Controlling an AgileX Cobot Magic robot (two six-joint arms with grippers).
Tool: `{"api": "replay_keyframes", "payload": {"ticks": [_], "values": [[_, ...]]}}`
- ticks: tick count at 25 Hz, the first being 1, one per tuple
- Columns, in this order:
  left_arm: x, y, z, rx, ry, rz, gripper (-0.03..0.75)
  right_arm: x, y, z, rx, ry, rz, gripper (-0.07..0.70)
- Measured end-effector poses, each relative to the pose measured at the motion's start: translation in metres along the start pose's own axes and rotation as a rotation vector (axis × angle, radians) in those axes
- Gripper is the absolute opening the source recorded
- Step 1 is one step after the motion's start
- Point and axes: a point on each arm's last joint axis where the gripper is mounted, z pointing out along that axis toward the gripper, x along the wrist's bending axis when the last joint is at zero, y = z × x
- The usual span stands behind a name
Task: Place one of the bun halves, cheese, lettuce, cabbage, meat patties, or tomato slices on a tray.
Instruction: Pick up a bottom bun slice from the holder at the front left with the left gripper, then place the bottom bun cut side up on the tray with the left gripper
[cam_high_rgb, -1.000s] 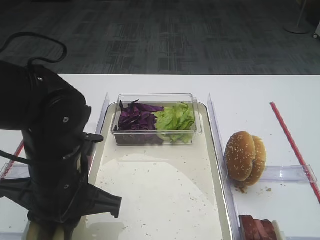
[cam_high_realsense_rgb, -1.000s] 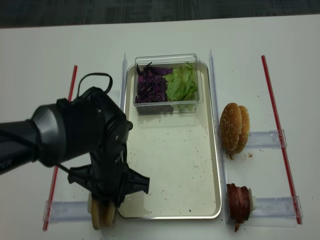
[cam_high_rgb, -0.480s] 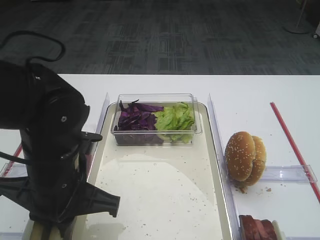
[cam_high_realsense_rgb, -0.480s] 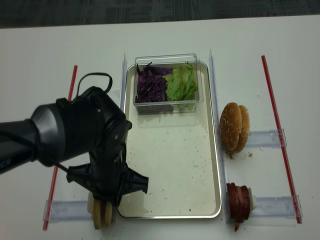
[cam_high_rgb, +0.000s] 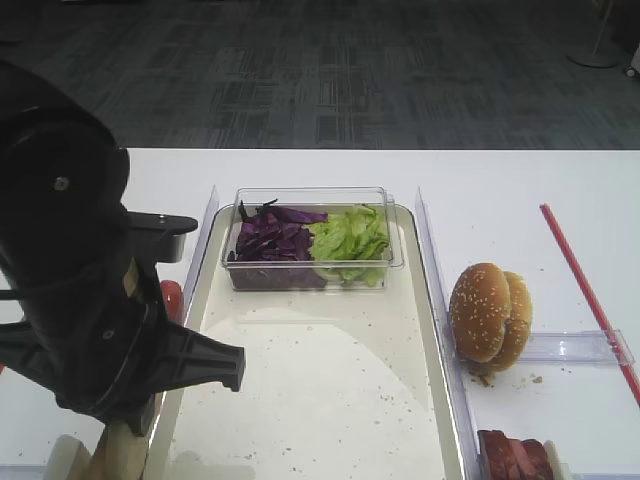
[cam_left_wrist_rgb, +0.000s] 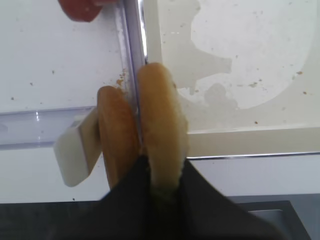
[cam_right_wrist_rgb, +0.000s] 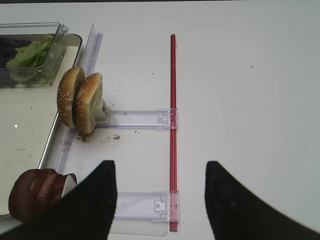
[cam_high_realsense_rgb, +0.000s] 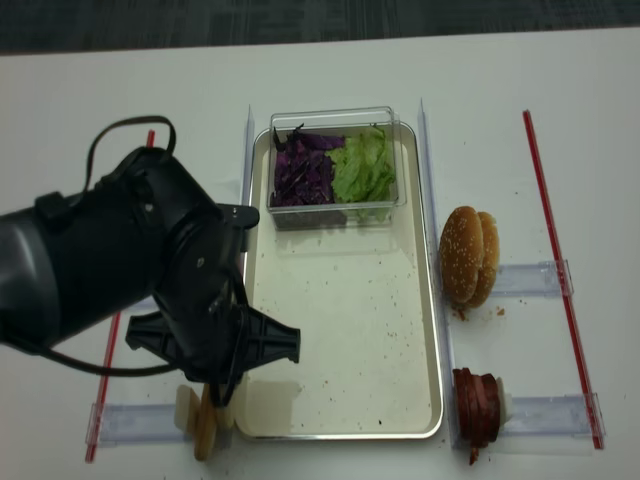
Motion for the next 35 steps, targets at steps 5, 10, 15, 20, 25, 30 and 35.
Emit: {"api": "replay_keyframes", "payload": {"ticks": [5,10,15,20,25,30,35], "values": [[0.004,-0.004,-0.011,-0.029,-0.016,-0.014,0.029,0.000,0.000,0.000,0.000,0.000,0.000,0.427],[0.007,-0.004,-0.019,-0.046,-0.010,-0.014,0.029,0.000,0.000,0.000,0.000,0.000,0.000,0.427],[0.004,0.003,-0.033,-0.085,-0.024,-0.013,0.029,0.000,0.000,0.000,0.000,0.000,0.000,0.427],[0.004,0.005,-0.038,-0.099,-0.015,-0.009,0.028,0.000,0.000,0.000,0.000,0.000,0.000,0.427],[0.004,0.007,-0.039,-0.108,-0.021,-0.008,0.027,0.000,0.000,0.000,0.000,0.000,0.000,0.427],[0.019,0.019,-0.038,-0.116,-0.024,-0.041,0.027,0.000,0.000,0.000,0.000,0.000,0.000,0.427],[0.035,0.032,-0.037,-0.112,-0.082,-0.078,0.027,0.000,0.000,0.000,0.000,0.000,0.000,0.427]]}}
